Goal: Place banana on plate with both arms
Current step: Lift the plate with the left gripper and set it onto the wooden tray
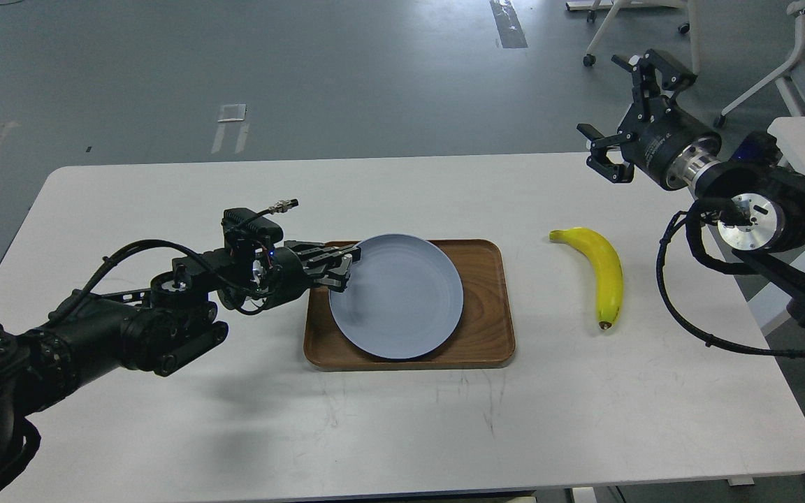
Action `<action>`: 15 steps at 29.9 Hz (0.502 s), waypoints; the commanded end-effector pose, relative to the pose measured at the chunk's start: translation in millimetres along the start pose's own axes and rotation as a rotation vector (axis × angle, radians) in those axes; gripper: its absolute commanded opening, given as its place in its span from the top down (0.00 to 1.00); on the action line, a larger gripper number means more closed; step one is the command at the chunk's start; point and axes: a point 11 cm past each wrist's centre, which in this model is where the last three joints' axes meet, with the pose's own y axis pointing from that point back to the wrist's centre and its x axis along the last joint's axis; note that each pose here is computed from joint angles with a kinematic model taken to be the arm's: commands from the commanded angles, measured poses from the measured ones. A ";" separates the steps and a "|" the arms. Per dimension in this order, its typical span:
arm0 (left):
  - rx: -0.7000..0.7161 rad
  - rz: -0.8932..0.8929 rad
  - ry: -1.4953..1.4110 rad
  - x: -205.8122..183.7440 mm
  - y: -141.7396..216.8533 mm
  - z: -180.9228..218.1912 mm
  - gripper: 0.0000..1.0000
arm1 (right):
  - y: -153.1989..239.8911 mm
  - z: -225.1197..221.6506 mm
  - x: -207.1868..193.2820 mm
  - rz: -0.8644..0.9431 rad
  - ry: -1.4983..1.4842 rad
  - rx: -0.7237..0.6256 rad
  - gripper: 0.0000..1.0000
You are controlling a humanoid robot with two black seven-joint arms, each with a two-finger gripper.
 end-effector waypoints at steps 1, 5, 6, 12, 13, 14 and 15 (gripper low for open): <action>-0.011 0.017 0.038 4.4 -4.3 5.8 0.43 | 0.3 1.4 0.3 0.001 0.002 -0.003 0.01; -0.015 0.068 0.205 11.7 -11.0 13.4 0.19 | 0.5 3.2 2.4 0.006 0.009 -0.010 0.01; -0.014 0.069 0.224 11.6 -11.1 13.6 0.15 | 0.9 3.3 3.0 0.007 0.011 -0.011 0.01; -0.014 0.084 0.259 16.7 -10.9 12.8 0.03 | 7.1 -3.4 15.5 0.033 0.033 -0.006 0.01; -0.012 0.091 0.270 18.7 -10.2 11.8 0.03 | 7.8 -5.2 16.8 0.035 0.042 -0.004 0.01; -0.009 0.103 0.285 20.5 -9.7 10.7 0.03 | 8.8 -5.8 18.1 0.034 0.058 -0.006 0.01; -0.004 0.139 0.333 29.1 -9.1 8.7 0.03 | 10.6 -7.5 21.1 0.032 0.126 -0.011 0.01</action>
